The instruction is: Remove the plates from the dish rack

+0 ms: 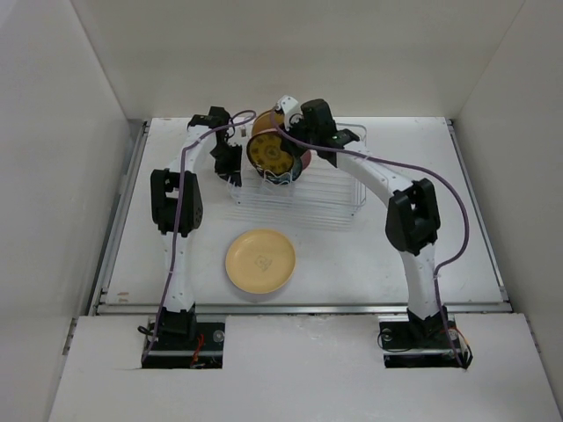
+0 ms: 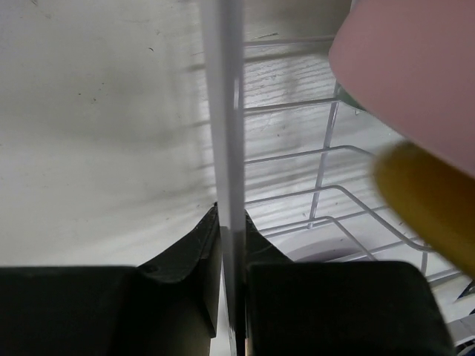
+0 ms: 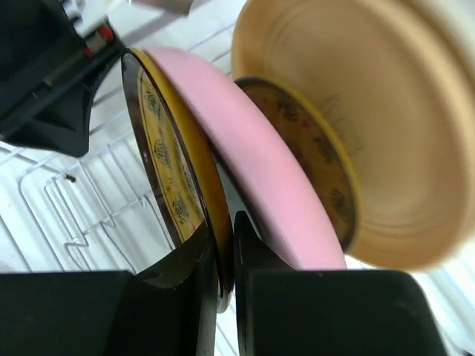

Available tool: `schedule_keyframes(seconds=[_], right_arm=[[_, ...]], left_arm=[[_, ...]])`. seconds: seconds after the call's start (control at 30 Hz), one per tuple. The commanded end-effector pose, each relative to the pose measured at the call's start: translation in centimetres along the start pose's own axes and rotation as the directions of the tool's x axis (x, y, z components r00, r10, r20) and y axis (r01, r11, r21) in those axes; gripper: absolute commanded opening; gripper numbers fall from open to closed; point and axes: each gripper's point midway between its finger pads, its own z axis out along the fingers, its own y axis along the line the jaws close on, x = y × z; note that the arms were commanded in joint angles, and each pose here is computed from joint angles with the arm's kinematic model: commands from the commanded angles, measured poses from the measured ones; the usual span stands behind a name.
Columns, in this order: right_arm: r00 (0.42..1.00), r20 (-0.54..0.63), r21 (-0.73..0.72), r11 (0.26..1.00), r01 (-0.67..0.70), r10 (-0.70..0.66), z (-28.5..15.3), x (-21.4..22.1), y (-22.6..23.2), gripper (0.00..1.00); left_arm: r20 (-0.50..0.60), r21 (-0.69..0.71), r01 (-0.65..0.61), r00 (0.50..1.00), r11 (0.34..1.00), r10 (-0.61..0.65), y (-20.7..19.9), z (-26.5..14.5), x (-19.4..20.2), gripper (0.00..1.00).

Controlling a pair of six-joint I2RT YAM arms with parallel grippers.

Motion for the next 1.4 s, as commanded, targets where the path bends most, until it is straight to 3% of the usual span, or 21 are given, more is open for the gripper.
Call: schedule_keyframes(seconds=[0.0, 0.17, 0.33, 0.37, 0.47, 0.5, 0.57, 0.6, 0.63, 0.67, 0.7, 0.73, 0.83, 0.97, 1.13, 1.27, 1.3, 1.33, 1.37], right_arm=[[0.99, 0.142, 0.101, 0.994, -0.028, 0.014, -6.8, -7.3, -1.4, 0.0], [0.978, 0.207, 0.1, 0.995, -0.029, 0.008, -11.6, -9.7, -0.4, 0.0], [0.975, 0.208, 0.048, 0.995, -0.09, 0.078, -16.0, -8.9, 1.9, 0.0], [0.98, 0.152, 0.037, 0.99, -0.135, 0.128, -15.9, -6.2, 2.5, 0.0], [0.941, 0.116, -0.036, 0.948, -0.315, 0.317, -19.0, -3.6, 4.5, 0.0], [0.921, 0.029, -0.058, 0.921, -0.385, 0.387, -18.7, 0.4, 5.6, 0.0], [0.868, 0.0, -0.085, 0.865, -0.495, 0.496, -21.0, 2.5, 7.7, 0.0], [0.831, -0.085, -0.046, 0.831, -0.555, 0.55, -21.0, 6.9, 8.5, 0.0], [0.814, -0.084, -0.032, 0.815, -0.579, 0.575, -22.2, 7.8, 9.0, 0.0], [0.776, -0.109, -0.004, 0.78, -0.626, 0.622, -22.5, 9.4, 9.4, 0.0], [0.751, -0.127, 0.019, 0.758, -0.652, 0.649, -22.9, 10.7, 9.8, 0.0], [0.716, -0.171, 0.058, 0.733, -0.678, 0.677, -23.1, 13.4, 10.4, 0.0], [0.651, -0.182, 0.097, 0.673, -0.734, 0.737, -24.0, 16.0, 11.3, 0.0], [0.585, -0.241, 0.179, 0.628, -0.757, 0.774, -23.5, 20.0, 11.6, 0.03], [0.497, -0.3, 0.317, 0.576, -0.753, 0.814, -21.2, 24.6, 10.3, 0.11], [0.455, -0.291, 0.396, 0.539, -0.743, 0.841, -20.3, 26.5, 9.1, 0.11], [0.462, -0.28, 0.413, 0.54, -0.734, 0.842, -20.1, 26.8, 8.7, 0.11], [0.453, -0.277, 0.427, 0.531, -0.732, 0.847, -20.0, 27.1, 8.6, 0.18], [0.443, -0.273, 0.446, 0.52, -0.729, 0.854, -20.0, 27.5, 8.5, 0.37]], left_arm=[[0.035, 0.101, 0.094, 0.995, 0.991, -0.098, -3.2, -2.9, -0.5, 0.0], [0.044, 0.122, 0.2, 0.977, 0.972, -0.207, -2.5, -3.4, -0.4, 0.0], [0.049, 0.113, 0.231, 0.97, 0.966, -0.237, -2.1, -3.6, -0.2, 0.0], [0.053, 0.101, 0.232, 0.97, 0.968, -0.238, -1.9, -3.6, -0.2, 0.0], [0.102, 0.078, 0.186, 0.976, 0.979, -0.193, -1.5, -4.2, -1.3, 0.0], [0.112, 0.079, 0.172, 0.977, 0.982, -0.18, -1.5, -4.4, -1.5, 0.0], [0.118, 0.066, 0.147, 0.981, 0.987, -0.154, -1.3, -4.7, -1.6, 0.0], [0.119, 0.063, 0.125, 0.984, 0.99, -0.131, -1.2, -4.7, -1.6, 0.0], [0.122, 0.051, 0.126, 0.984, 0.991, -0.131, -1.0, -4.6, -1.6, 0.05], [0.125, 0.035, 0.114, 0.985, 0.993, -0.118, -0.6, -4.6, -1.6, 0.25], [0.135, 0.027, 0.112, 0.984, 0.993, -0.115, -0.6, -4.8, -1.9, 0.34], [0.138, 0.014, 0.099, 0.985, 0.995, -0.1, -0.3, -4.8, -1.9, 0.39], [0.171, -0.032, 0.066, 0.984, 0.997, -0.059, 0.4, -5.5, -2.6, 0.55], [0.257, -0.093, -0.014, 0.966, 0.996, 0.038, 0.6, -8.5, -4.0, 0.61], [0.386, -0.228, -0.163, 0.89, 0.96, 0.243, -0.3, -12.8, -6.1, 0.61], [0.452, -0.326, -0.301, 0.783, 0.896, 0.427, -2.7, -16.3, -6.5, 0.55], [0.471, -0.357, -0.347, 0.735, 0.867, 0.488, -3.5, -18.0, -6.4, 0.55], [0.461, -0.359, -0.404, 0.707, 0.841, 0.536, -4.9, -17.8, -6.0, 0.54], [0.456, -0.365, -0.459, 0.671, 0.81, 0.585, -6.1, -18.1, -5.8, 0.55]])
